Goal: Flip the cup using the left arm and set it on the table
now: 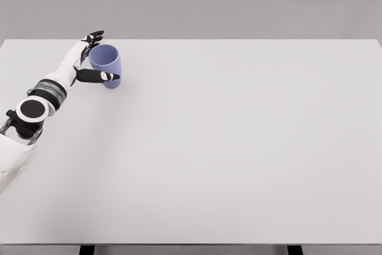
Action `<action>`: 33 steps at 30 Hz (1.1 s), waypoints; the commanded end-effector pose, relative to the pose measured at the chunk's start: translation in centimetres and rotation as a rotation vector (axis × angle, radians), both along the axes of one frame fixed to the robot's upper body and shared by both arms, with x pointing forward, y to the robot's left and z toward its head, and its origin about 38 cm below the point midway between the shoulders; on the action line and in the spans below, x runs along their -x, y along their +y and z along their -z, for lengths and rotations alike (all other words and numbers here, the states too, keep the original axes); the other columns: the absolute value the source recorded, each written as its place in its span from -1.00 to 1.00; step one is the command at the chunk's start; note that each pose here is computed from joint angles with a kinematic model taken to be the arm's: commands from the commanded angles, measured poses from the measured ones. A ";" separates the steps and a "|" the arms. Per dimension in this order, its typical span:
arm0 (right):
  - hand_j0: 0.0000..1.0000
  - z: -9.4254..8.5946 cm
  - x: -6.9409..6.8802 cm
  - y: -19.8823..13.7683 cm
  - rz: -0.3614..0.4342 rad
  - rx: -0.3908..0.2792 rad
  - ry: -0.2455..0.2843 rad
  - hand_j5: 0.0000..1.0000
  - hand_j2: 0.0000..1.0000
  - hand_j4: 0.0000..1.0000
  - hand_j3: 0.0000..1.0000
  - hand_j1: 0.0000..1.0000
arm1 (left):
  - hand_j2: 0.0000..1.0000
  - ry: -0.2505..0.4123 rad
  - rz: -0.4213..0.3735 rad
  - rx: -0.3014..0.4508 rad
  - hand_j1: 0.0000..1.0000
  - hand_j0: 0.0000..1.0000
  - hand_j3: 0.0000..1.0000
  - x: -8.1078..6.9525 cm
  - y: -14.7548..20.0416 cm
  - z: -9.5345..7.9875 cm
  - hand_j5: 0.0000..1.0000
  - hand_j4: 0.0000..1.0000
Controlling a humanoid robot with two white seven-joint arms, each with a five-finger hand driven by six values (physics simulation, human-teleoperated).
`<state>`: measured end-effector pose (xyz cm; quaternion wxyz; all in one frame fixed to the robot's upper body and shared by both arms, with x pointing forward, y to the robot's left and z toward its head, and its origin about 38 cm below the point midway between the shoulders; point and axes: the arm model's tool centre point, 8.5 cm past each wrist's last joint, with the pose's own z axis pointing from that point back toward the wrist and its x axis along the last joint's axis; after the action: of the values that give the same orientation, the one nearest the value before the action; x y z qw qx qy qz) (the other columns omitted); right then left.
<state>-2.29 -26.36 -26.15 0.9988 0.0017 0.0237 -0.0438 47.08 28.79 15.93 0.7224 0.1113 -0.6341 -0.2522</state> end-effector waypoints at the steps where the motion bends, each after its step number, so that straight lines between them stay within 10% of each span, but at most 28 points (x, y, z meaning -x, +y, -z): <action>1: 1.00 0.0 0.0 0.0 0.000 0.000 0.000 1.00 1.00 1.00 1.00 1.00 | 1.00 -0.002 -0.001 -0.005 1.00 1.00 1.00 0.0 0.1 -0.1 1.00 1.00; 33: 1.00 0.0 0.0 0.0 0.000 0.000 0.000 1.00 1.00 1.00 1.00 1.00 | 1.00 -0.037 -0.040 -0.043 1.00 1.00 1.00 1.7 3.9 -1.8 1.00 1.00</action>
<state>-2.29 -26.36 -26.15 0.9988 0.0017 0.0237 -0.0438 45.43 32.13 16.73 0.7197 0.1364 -0.6335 -0.2490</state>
